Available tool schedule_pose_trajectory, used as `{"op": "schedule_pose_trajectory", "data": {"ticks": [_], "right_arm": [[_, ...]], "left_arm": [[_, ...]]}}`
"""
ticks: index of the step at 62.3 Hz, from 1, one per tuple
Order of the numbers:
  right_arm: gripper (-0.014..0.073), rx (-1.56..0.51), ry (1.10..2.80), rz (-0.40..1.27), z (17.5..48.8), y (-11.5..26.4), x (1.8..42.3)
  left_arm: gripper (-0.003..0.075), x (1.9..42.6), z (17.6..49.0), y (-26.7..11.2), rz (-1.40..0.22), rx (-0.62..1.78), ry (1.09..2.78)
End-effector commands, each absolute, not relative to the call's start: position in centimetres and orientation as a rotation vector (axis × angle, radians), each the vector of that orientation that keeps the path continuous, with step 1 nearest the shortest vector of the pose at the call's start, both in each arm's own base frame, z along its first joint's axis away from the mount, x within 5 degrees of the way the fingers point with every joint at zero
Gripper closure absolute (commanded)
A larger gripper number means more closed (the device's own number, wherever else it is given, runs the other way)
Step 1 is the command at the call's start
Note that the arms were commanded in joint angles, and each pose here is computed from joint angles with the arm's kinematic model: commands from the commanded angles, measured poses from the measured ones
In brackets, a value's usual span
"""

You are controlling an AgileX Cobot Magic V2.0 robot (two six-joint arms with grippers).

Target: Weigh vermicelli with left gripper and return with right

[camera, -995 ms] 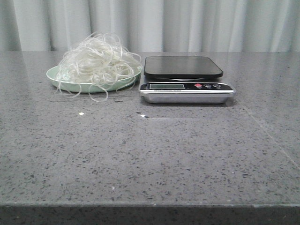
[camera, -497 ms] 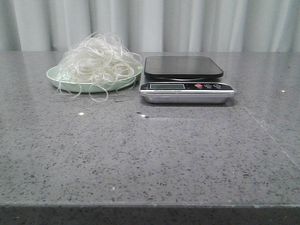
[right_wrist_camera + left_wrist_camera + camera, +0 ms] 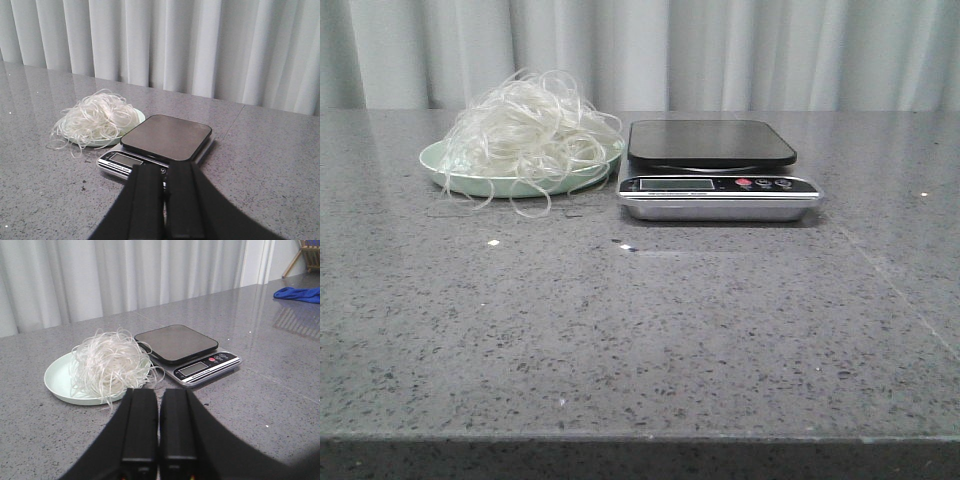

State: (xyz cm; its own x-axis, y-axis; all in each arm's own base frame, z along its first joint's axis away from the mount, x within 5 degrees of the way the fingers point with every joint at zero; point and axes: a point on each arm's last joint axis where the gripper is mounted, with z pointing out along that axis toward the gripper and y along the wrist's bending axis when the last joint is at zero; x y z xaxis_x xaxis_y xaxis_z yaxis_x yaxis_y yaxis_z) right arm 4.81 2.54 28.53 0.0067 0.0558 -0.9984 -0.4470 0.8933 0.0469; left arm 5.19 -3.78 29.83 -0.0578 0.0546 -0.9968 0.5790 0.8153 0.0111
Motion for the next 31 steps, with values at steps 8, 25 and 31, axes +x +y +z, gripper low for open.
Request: {"op": "schedule_pose_trajectory", "data": {"ticks": [8,25,31], "right_arm": [[0.0409,-0.294,1.421,0.392,30.1,2.3,4.8],[0.0409,-0.294,1.421,0.392,30.1,2.3,4.8],[0.0409,-0.294,1.421,0.392,30.1,2.3,4.8]], "left_arm": [[0.0594,5.6,29.8,-3.8,-0.457,0.475,1.541],[0.0594,6.2,24.9,-1.6,-0.168,0.216,1.514],[0.0594,5.8,23.3,-0.9,-0.097,0.144,1.491]]}}
